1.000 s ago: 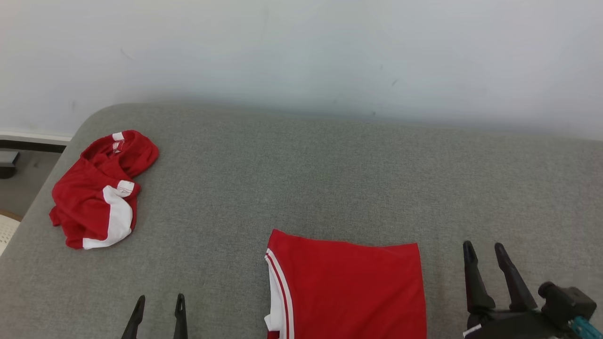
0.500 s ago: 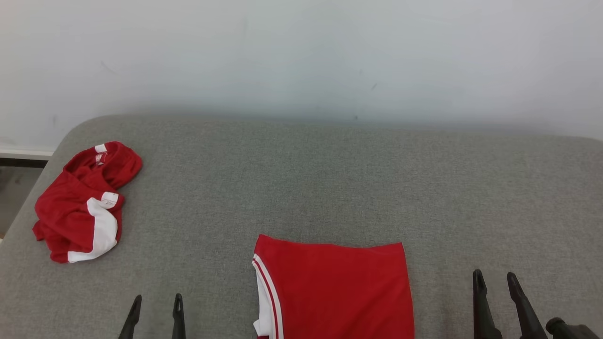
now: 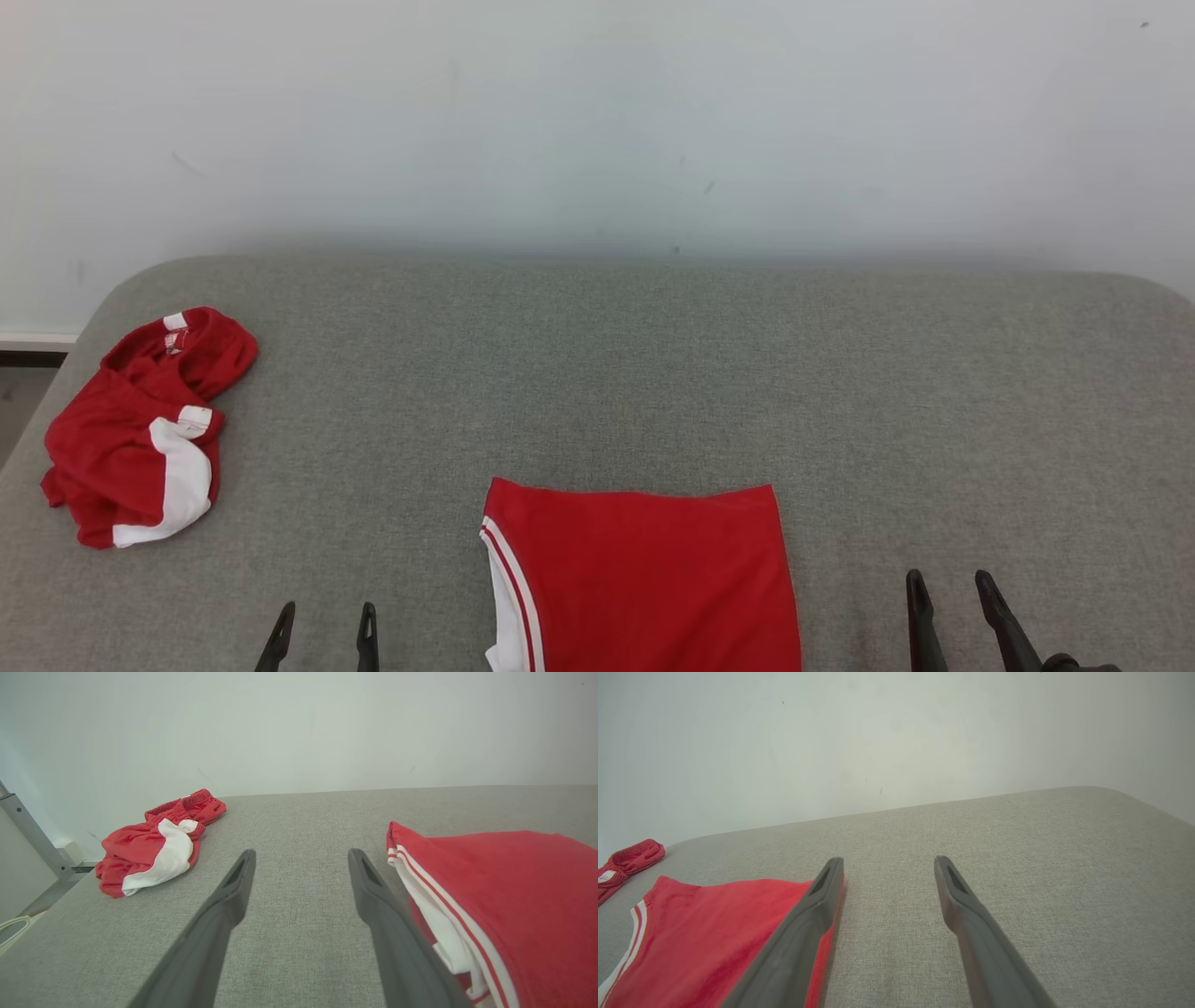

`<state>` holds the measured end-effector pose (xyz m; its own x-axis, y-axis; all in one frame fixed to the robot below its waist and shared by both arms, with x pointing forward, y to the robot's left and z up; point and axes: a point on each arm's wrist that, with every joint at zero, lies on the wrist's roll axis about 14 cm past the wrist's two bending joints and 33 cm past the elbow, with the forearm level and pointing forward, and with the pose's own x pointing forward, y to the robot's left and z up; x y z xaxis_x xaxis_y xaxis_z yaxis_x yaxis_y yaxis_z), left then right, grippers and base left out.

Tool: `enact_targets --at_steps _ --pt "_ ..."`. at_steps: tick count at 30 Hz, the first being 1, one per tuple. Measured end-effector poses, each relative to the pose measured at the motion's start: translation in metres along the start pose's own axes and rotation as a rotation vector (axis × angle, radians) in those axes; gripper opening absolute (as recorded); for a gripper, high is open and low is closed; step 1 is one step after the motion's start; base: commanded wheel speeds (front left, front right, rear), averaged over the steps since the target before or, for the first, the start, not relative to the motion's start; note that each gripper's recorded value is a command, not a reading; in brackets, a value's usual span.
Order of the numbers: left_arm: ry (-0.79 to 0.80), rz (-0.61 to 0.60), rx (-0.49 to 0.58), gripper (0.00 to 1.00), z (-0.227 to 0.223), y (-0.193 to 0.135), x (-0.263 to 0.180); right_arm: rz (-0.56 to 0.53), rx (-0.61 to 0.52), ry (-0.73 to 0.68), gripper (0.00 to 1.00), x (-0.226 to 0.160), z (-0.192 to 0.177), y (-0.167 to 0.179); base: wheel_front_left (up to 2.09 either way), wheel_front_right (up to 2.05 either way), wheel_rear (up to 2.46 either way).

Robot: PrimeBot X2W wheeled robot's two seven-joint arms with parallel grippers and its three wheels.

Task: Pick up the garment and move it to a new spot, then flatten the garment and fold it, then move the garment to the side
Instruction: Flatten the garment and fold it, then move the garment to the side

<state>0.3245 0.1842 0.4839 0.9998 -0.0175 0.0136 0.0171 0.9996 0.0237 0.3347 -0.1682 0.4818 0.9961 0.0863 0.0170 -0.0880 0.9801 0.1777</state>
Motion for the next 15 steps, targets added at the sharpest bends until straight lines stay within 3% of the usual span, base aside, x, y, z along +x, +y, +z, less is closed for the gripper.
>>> enact_targets --at_steps 15 --pt "0.009 -0.013 0.007 1.00 -0.0025 -0.0032 0.0007 0.012 0.001 0.029 1.00 -0.0006 -0.0091 0.0045 0.00 0.00 0.00"
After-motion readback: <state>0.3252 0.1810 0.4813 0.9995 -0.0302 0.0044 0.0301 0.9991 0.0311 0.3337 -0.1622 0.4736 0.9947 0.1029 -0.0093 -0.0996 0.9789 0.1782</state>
